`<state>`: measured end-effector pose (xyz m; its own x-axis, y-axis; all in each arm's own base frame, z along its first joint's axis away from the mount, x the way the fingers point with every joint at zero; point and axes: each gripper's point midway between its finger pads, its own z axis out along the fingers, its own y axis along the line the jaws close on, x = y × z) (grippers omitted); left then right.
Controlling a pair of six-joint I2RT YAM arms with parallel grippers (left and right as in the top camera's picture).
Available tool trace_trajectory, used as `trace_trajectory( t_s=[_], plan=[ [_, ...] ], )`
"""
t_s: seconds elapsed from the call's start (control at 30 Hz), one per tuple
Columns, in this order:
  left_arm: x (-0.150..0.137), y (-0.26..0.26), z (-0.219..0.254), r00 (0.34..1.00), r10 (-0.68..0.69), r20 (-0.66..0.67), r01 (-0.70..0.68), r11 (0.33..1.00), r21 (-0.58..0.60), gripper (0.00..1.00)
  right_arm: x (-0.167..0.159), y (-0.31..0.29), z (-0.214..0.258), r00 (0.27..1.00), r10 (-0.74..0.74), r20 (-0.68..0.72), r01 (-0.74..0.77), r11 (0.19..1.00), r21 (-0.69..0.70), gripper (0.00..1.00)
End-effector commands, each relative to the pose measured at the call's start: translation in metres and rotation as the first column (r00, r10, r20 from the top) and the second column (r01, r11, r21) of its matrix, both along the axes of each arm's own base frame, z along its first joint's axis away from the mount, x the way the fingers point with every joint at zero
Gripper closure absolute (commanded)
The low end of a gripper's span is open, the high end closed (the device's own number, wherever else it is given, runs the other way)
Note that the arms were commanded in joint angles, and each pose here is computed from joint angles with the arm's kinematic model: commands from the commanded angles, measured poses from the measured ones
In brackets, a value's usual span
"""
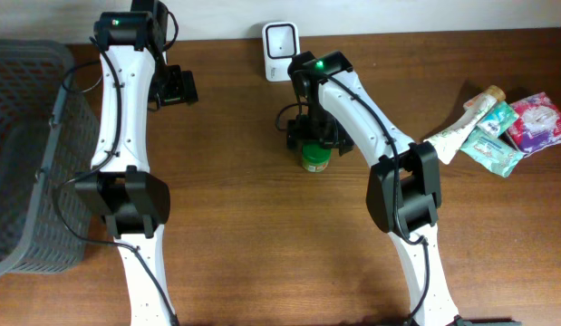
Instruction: Scan the item barcode
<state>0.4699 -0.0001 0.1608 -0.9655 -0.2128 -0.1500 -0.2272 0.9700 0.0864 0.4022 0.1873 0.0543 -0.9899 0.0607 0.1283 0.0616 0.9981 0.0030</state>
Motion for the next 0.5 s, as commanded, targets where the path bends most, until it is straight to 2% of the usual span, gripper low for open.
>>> trace_trajectory(
  t_s=[0.0,0.03,0.47],
  plan=[
    [-0.0004,0.0002,0.0006,1.000,-0.010,0.000,0.010,1.000,-0.005,0.01,-0.0015,0.0040,-0.0042,0.999,-0.045,-0.010,0.046,0.999,0.009,0.17],
    [-0.0004,0.0000,0.0006,1.000,-0.011,0.000,0.011,1.000,-0.005,0.01,0.0009,0.0042,-0.0045,0.999,-0.045,0.000,0.045,0.999,0.009,0.22],
    [-0.0004,0.0002,0.0006,1.000,-0.010,0.000,0.010,1.000,-0.005,0.01,0.0023,0.0085,-0.0055,0.999,-0.034,0.033,0.034,0.999,-0.028,0.22]
  ],
)
